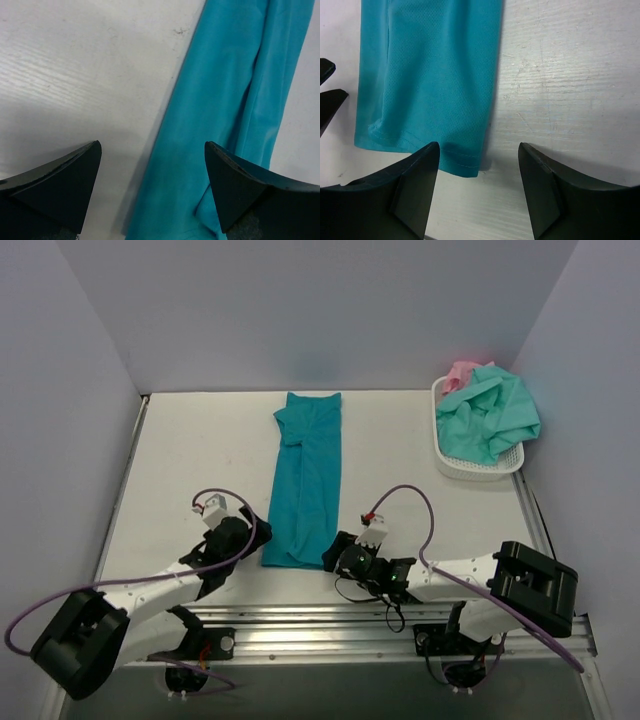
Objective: Fold and stack the t-shirts
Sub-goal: Grab the bottom of the folded rectangular tshirt with both arms
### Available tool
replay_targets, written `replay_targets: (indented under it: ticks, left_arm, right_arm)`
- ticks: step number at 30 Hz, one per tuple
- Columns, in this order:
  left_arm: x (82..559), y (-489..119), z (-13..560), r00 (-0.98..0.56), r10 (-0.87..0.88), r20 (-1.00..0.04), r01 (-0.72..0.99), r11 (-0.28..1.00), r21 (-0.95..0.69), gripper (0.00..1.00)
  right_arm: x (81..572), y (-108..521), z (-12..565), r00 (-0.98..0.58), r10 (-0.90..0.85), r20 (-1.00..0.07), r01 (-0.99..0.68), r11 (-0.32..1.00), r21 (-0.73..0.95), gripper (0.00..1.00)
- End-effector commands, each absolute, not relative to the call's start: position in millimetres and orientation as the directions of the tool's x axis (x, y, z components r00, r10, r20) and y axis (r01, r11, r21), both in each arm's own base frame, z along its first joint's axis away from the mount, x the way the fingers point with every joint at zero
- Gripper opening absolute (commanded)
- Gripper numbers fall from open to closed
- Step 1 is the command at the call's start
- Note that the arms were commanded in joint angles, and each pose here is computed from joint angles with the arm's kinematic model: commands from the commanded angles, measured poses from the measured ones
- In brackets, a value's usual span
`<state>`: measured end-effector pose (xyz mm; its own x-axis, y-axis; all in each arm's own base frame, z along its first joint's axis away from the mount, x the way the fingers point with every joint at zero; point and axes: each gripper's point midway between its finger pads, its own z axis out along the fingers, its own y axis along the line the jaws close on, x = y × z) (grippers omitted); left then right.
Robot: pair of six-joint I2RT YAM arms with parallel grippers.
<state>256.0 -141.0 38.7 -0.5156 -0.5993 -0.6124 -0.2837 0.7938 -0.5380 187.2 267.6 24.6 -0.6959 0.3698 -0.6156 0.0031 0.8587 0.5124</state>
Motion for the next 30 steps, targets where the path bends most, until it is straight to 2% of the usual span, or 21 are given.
replay_targets:
  ticks: [1, 7, 10, 24, 25, 27, 30]
  left_arm:
    - [261.7, -154.9, 30.5, -0.522, -0.619, -0.588, -0.271, 0.773, -0.573, 0.95]
    - [261.3, -174.1, 10.6, -0.577, -0.612, -0.541, -0.280, 0.770, -0.573, 0.96]
    - [258.4, -178.6, 5.8, -0.587, -0.612, -0.530, -0.291, 0.771, -0.567, 0.98]
    - [230.8, -170.6, 28.2, -0.561, -0.638, -0.527, -0.297, 0.749, -0.592, 1.00]
    - [229.5, -168.9, 28.6, -0.556, -0.640, -0.531, -0.299, 0.750, -0.590, 0.93]
    - [224.0, -168.0, 27.6, -0.558, -0.641, -0.527, -0.298, 0.748, -0.593, 0.91]
    - [219.6, -168.7, 24.3, -0.561, -0.646, -0.518, -0.300, 0.742, -0.600, 0.83]
  right_arm:
    - [196.2, 260.3, 31.6, -0.642, 0.428, -0.636, 0.045, 0.849, 0.526, 0.60]
    - [200.1, 258.5, 33.1, -0.622, 0.437, -0.650, 0.055, 0.852, 0.521, 0.59]
    - [203.4, 261.2, 36.6, -0.613, 0.444, -0.654, 0.052, 0.848, 0.527, 0.55]
    - [206.1, 292.1, 14.5, -0.658, 0.413, -0.630, 0.018, 0.845, 0.535, 0.42]
    - [205.5, 292.5, 13.7, -0.660, 0.410, -0.630, 0.016, 0.845, 0.534, 0.41]
    - [206.1, 292.6, 13.6, -0.659, 0.410, -0.630, 0.017, 0.846, 0.533, 0.38]
    - [205.3, 290.4, 13.2, -0.658, 0.406, -0.634, 0.017, 0.850, 0.526, 0.34]
